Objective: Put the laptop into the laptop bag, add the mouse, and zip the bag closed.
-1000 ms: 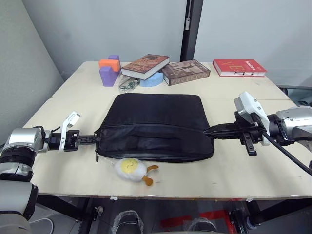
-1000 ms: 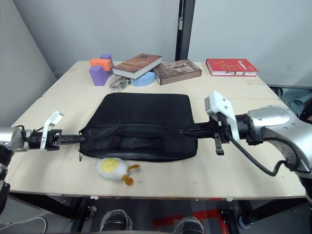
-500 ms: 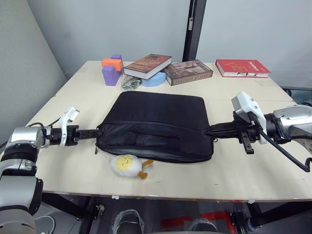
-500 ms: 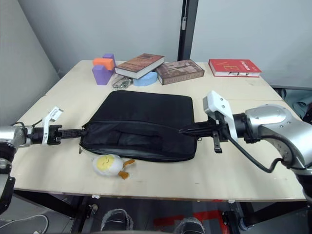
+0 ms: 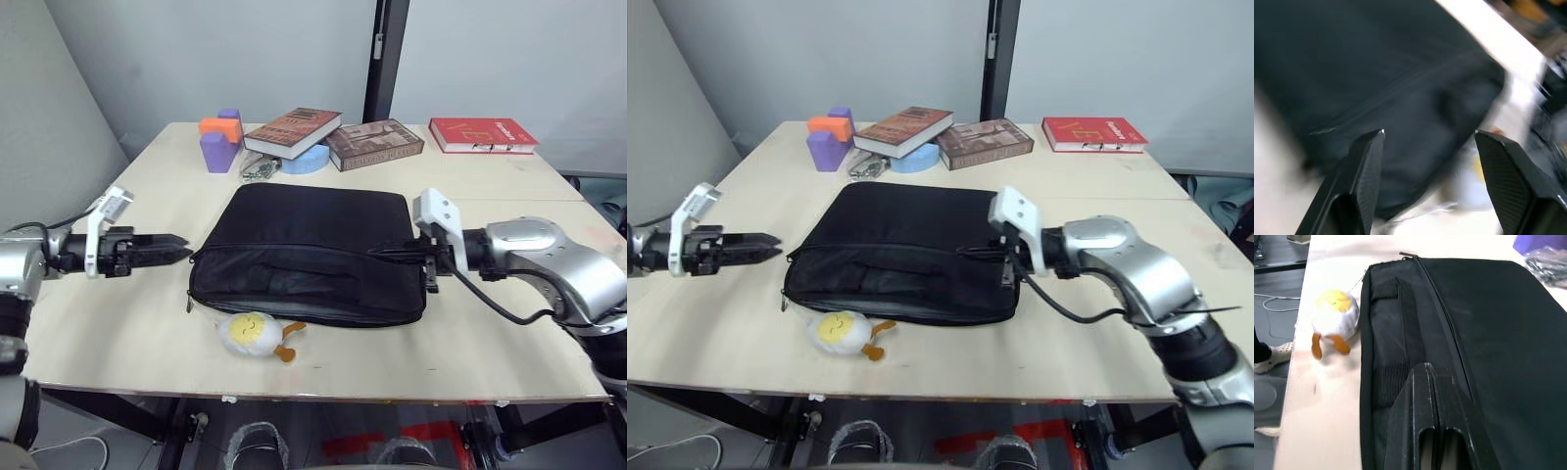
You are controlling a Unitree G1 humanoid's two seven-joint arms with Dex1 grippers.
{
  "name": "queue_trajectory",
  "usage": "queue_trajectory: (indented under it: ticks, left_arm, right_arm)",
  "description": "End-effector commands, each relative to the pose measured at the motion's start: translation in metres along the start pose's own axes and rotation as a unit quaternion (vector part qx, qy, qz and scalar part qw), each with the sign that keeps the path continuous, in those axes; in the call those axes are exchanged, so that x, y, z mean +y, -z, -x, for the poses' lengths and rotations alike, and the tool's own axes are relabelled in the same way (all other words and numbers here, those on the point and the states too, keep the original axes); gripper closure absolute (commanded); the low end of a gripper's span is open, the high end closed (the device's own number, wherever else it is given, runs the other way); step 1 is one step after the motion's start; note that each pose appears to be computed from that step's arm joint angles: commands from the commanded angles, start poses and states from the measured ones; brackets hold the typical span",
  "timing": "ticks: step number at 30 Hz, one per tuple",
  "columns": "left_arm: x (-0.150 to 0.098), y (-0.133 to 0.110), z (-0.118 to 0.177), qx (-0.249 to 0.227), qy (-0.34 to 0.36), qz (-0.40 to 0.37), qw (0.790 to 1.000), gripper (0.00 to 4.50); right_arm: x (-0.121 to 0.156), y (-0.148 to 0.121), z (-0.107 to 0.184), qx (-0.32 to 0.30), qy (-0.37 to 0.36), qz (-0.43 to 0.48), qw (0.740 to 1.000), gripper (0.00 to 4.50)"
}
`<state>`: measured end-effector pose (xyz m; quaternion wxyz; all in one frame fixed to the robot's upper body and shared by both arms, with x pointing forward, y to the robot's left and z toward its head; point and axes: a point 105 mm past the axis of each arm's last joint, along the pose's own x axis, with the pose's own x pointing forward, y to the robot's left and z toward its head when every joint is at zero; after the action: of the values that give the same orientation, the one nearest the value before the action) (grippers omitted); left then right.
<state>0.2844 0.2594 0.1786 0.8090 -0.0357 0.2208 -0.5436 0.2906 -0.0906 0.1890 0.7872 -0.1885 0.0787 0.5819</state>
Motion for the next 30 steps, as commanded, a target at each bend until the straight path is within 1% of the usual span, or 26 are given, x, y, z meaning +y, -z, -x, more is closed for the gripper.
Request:
queue_trajectory:
  ticks: [1,4,7,9,11,15,17,19,23,26,30]
  left_arm:
    - [-0.037,-0.009,-0.018,0.026,0.078,-0.071,0.994,1.43]
    - [-0.049,-0.007,-0.028,0.025,0.094,-0.073,0.993,1.43]
    - [-0.059,-0.003,-0.033,0.029,0.111,-0.086,0.990,1.43]
    - [-0.057,-0.001,-0.037,0.030,0.099,-0.109,0.989,1.43]
    - [-0.055,0.001,-0.040,0.035,0.086,-0.140,0.986,1.43]
    - [-0.060,0.004,-0.043,0.044,0.088,-0.164,0.981,1.43]
    - [-0.060,0.010,-0.042,0.061,0.083,-0.180,0.978,1.43]
    - [-0.057,0.018,-0.039,0.082,0.071,-0.198,0.974,1.43]
    - [-0.056,0.022,-0.038,0.088,0.067,-0.206,0.972,1.43]
    - [-0.043,0.033,-0.024,0.081,0.031,-0.198,0.976,1.43]
    - [-0.040,0.051,-0.024,0.101,0.027,-0.204,0.973,1.43]
  right_arm:
    - [-0.015,0.003,-0.015,-0.002,0.023,0.006,1.000,4.50]
    - [-0.022,0.016,-0.024,0.011,0.029,-0.022,0.999,4.50]
    - [-0.011,0.041,-0.028,0.049,-0.005,-0.018,0.999,4.50]
    - [-0.014,0.062,-0.031,0.086,0.001,-0.023,0.996,4.50]
    - [-0.019,0.074,-0.031,0.110,0.010,-0.028,0.993,4.50]
    - [-0.020,0.081,-0.028,0.131,0.010,-0.021,0.991,4.50]
    - [-0.020,0.085,-0.027,0.141,0.012,-0.017,0.990,4.50]
    - [-0.020,0.085,-0.027,0.140,0.012,-0.017,0.990,4.50]
    - [-0.020,0.085,-0.028,0.138,0.012,-0.018,0.990,4.50]
    - [-0.020,0.082,-0.030,0.133,0.012,-0.014,0.991,4.50]
    - [-0.022,0.082,-0.031,0.132,0.012,-0.012,0.991,4.50]
